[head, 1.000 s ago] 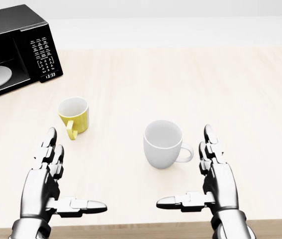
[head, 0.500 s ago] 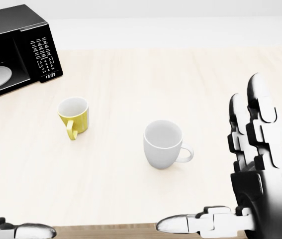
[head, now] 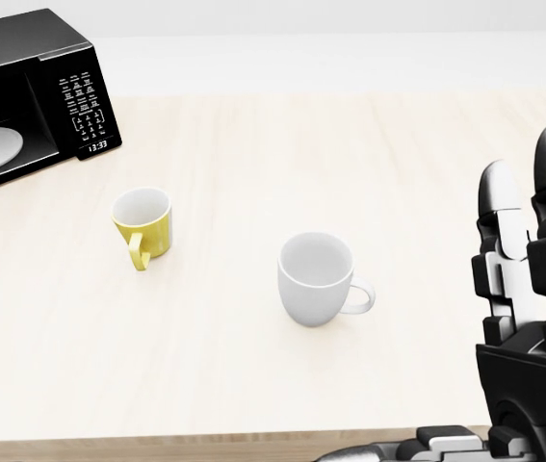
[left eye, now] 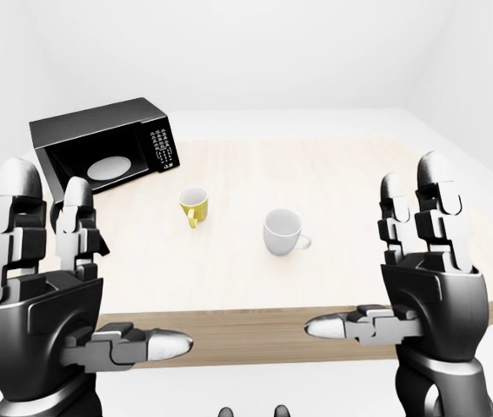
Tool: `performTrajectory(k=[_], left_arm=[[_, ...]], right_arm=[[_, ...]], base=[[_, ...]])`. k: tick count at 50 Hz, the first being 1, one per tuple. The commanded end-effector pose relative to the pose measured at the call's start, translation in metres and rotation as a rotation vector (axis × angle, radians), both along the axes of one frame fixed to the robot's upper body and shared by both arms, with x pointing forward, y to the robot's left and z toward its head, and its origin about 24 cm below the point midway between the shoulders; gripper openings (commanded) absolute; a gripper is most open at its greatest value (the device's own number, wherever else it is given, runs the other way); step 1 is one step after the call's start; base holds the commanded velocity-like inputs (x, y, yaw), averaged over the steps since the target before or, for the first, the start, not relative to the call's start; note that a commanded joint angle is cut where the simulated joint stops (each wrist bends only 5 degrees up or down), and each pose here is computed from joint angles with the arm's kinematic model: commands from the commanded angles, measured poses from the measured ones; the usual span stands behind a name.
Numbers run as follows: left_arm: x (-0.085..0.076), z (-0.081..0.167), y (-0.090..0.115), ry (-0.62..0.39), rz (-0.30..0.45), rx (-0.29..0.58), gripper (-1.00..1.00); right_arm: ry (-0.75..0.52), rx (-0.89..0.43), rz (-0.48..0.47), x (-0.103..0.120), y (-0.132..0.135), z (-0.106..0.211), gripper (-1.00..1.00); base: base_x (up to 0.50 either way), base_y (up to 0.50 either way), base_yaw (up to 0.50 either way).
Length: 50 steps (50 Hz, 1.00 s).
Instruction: Close the microwave.
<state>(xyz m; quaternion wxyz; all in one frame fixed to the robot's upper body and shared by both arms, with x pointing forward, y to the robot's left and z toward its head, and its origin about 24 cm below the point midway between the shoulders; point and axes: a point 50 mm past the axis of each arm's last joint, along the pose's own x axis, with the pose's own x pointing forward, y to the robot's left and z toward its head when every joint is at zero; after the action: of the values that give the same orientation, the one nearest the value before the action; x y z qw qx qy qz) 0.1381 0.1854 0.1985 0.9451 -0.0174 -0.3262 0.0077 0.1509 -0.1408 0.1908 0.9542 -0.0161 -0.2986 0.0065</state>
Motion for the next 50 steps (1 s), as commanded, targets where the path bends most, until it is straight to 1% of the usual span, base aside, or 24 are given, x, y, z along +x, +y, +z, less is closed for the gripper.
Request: performTrajectory(k=[1,4,27,50], left_arm=[[-0.003,0.002,0.000,-0.011,-0.011,-0.002,1.00],[-0.003,0.000,-0.002,0.004,-0.027,-0.001,1.00],[-0.002,0.002,-0.001,-0.014,-0.020,0.004,1.00],[-0.003,0.003,-0.001,-0.019,-0.015,0.009,1.00]], right_arm=[[-0.006,0.010,0.000,-0.003,-0.001,0.002,1.00],[0.003,0.009,0.026,-0.004,0.000,0.001,1.00],[0.047,-0.001,0.022,0.003,0.002,-0.008,1.00],[0.058,0.000,0.025,0.005,0.003,-0.011,1.00]], base=[[0.00,0.00,0.00],[0.00,0.00,0.00],[0.00,0.50,0.00],[0.00,0.50,0.00]])
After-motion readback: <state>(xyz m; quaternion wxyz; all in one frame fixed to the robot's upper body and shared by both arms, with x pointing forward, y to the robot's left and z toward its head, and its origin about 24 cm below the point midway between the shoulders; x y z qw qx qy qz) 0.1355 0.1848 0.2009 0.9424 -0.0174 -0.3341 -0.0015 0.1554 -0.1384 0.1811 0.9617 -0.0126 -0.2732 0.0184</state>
